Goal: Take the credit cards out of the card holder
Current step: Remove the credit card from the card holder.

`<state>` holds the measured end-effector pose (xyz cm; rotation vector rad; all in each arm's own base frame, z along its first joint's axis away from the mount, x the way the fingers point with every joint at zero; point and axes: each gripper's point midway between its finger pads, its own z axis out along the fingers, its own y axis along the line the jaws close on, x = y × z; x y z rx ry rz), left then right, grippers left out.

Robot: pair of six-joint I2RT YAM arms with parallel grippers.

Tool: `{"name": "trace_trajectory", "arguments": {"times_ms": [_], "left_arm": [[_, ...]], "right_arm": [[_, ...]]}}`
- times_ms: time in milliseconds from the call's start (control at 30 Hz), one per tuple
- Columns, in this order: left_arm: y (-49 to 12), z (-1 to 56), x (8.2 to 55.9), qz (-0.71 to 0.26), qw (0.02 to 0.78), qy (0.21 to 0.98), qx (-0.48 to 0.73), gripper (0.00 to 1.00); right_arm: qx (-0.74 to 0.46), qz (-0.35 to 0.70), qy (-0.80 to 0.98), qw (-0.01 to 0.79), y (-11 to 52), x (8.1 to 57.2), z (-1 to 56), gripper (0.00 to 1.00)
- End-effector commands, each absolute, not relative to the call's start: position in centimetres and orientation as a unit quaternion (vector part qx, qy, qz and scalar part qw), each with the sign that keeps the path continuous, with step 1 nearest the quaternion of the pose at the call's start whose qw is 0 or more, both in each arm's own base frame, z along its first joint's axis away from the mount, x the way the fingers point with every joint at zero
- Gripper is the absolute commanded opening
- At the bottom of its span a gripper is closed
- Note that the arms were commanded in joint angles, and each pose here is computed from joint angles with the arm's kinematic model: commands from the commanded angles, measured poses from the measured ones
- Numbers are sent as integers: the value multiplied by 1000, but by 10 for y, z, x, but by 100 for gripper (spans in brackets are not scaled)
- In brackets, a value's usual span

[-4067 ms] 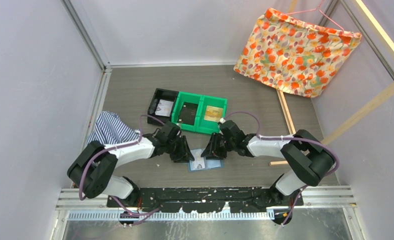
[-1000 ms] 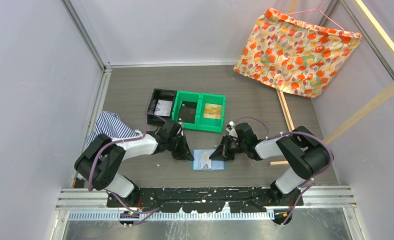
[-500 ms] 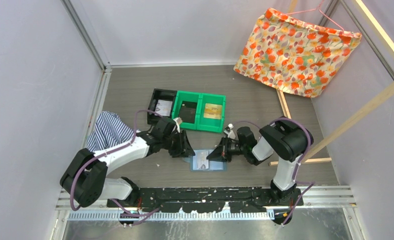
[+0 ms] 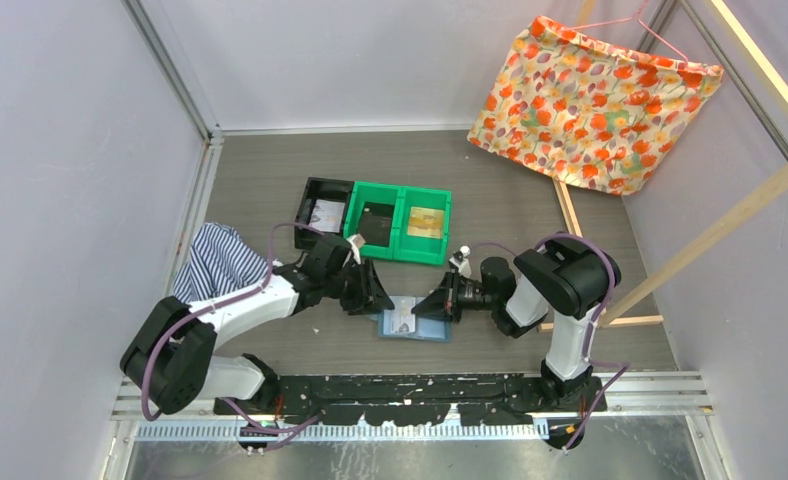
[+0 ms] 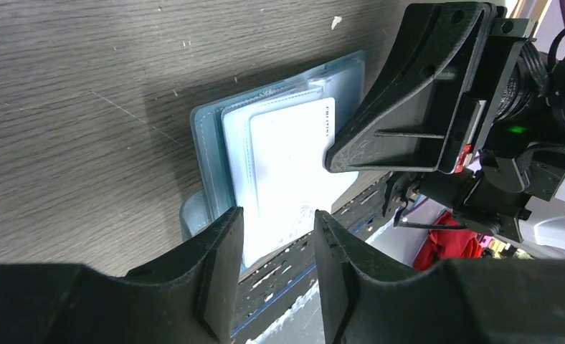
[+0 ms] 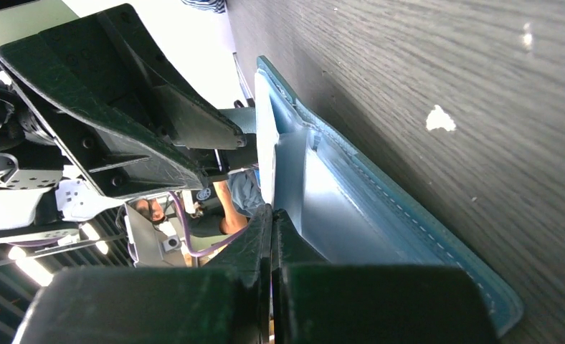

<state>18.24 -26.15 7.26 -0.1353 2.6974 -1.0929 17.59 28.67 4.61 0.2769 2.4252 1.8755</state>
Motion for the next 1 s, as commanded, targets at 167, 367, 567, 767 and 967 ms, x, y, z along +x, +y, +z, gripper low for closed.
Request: {"name": "trace_trajectory", "arguments": {"times_ms": [167, 367, 567, 767, 967], "left_arm": [[-270, 70, 184, -399, 107, 909, -54, 43], [-277, 70, 185, -425, 104, 897, -63, 40], [-270, 69, 190, -412, 129, 899, -80, 35], [-247, 84, 198, -345, 190, 915, -83, 40], [-256, 108, 195, -385, 207, 898, -48, 43]], "right_arm": [[56, 645, 760, 62, 290, 177, 72, 1], [58, 645, 759, 59, 290, 176, 71, 1], [60, 646, 759, 59, 290, 176, 71, 1], [64, 644, 760, 58, 289, 176, 70, 1], [65, 644, 760, 58, 289, 176, 69, 1]]}}
